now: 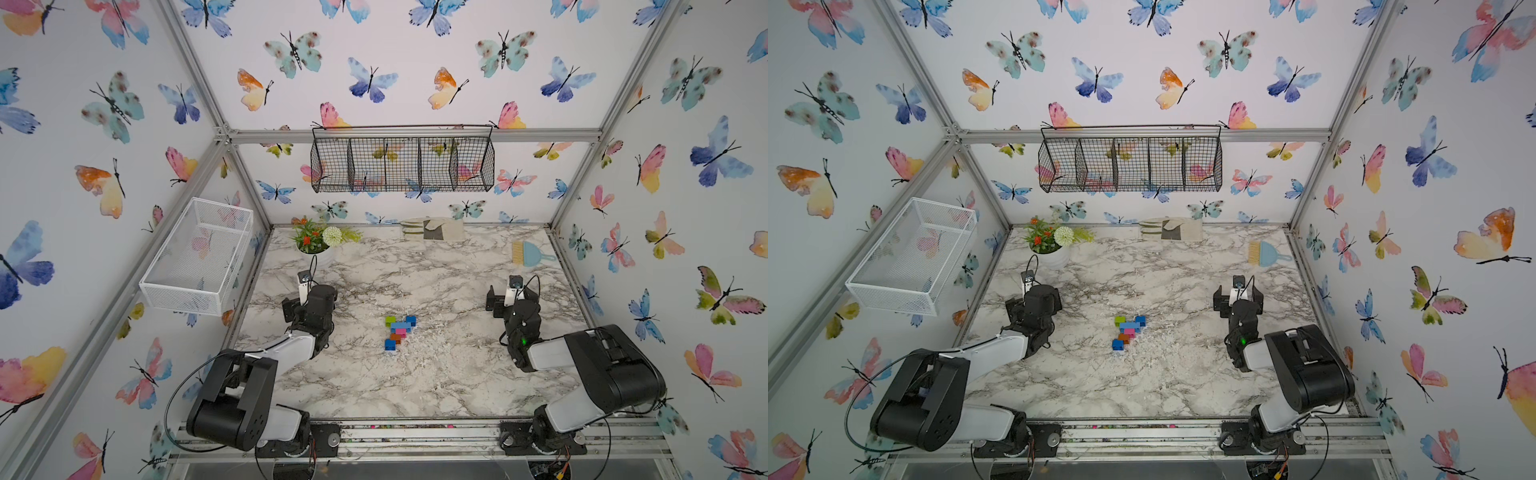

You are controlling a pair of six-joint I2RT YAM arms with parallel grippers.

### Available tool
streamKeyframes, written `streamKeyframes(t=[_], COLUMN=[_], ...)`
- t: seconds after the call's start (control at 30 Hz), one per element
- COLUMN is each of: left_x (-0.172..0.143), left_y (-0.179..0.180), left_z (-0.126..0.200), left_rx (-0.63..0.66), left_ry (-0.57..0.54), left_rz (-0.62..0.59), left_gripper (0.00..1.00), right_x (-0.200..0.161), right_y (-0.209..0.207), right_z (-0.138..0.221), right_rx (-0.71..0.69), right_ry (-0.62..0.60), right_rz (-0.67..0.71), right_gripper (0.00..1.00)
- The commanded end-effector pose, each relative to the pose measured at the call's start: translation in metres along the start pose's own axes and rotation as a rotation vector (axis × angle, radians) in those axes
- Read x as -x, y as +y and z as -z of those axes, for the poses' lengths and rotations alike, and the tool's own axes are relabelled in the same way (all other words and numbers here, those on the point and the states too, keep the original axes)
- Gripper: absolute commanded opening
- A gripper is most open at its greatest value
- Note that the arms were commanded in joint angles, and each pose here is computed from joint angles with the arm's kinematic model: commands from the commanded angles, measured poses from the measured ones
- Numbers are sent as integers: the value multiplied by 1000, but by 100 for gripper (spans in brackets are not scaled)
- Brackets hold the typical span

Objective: Assemble the letter y with lego
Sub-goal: Reset both arms

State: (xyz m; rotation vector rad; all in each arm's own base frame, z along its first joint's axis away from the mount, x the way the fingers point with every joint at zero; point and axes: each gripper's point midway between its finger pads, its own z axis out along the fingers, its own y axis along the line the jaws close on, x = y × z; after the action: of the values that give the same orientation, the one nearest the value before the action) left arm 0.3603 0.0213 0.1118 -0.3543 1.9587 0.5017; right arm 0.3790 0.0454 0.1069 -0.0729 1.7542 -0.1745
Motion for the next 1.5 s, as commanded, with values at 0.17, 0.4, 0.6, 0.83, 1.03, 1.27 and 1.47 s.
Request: streamKeyframes(t=[0.17,0.4,0.6,0.83,1.03,1.27,1.47], left_x=[54,62,60,52,17,6,5], left_y=[24,7,24,21,39,-6,-6], left_z=[28,26,11,13,21,7,6], left_rx=[16,-166,-185,-227,-198,-380,-378], left_ry=[-251,-280,-257,-216,-321,-216,-214], left_rz=[170,181,243,213,255,114,113], left_gripper=[98,98,98,98,98,98,98], right_x=[74,56,49,6,11,-3,-6], right_y=[-5,-5,-8,-8,-22,-13,-14], right_z=[16,17,3,0,23,-3,-4], right_rx=[40,38,17,34,32,128,139], right_ry=[-97,-128,-37,29,-138,8,21], right_rz=[24,55,16,12,-54,-57,-61], right_gripper=[99,99,99,99,99,99,99])
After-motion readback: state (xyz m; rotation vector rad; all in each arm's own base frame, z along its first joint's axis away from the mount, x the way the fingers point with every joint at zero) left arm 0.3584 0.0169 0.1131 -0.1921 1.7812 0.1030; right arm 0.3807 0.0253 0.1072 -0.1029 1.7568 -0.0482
